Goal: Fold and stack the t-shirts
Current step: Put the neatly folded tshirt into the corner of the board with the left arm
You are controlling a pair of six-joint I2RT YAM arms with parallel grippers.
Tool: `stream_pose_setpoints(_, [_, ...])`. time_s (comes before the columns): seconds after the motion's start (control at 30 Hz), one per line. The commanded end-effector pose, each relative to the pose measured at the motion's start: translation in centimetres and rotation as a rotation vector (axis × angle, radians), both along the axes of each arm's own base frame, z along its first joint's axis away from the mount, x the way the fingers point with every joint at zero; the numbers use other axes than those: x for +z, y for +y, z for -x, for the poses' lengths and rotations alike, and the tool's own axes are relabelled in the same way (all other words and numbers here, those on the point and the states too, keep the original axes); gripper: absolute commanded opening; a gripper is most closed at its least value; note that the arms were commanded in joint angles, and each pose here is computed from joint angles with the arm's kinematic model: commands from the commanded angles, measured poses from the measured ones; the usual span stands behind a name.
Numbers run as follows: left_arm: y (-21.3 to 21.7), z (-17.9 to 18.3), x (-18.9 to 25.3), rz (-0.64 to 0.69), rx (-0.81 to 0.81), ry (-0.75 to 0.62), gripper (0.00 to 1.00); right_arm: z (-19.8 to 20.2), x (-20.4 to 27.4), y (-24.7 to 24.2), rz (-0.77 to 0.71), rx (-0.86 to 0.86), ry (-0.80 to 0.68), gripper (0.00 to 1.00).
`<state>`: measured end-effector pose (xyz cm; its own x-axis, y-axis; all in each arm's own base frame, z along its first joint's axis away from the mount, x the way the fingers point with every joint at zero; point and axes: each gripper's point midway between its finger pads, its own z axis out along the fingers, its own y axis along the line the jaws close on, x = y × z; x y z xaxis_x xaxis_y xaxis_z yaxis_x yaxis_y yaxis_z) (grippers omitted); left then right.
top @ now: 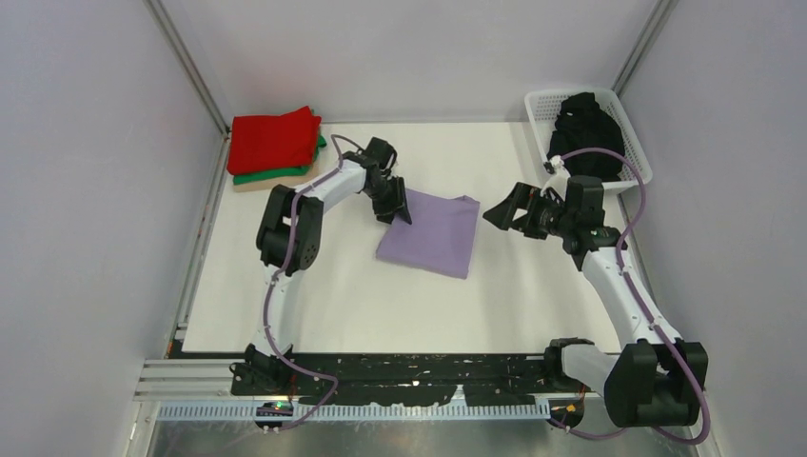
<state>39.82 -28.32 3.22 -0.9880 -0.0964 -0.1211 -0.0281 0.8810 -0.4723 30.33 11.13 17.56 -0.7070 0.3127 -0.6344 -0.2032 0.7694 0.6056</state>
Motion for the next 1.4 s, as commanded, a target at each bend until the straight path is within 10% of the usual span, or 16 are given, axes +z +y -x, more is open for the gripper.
stream_pose_setpoints(0.0, [-0.1, -0.4, 1.9, -0.016, 0.016, -0.053, 0.31, 0.2, 1.7, 0.1, 0.004, 0.017, -0.076, 0.95])
stream_pose_setpoints(0.13, [-0.1, -0.8, 2.0, -0.031, 0.013, -0.066, 0.00, 0.3, 2.2, -0.1, 0.013, 0.009, -0.098, 0.95])
stream_pose_setpoints(0.83, [15.1, -10.6, 13.1, -0.688, -0.020, -0.494, 0.00, -1.0, 2.7, -6.7, 0.261, -0.314, -0.189, 0.95])
stream_pose_setpoints(1.37, [23.3, -15.8, 24.3, -0.743, 0.041, -0.794, 0.00, -2.1, 1.5, -8.5, 0.330, -0.393, -0.163, 0.95])
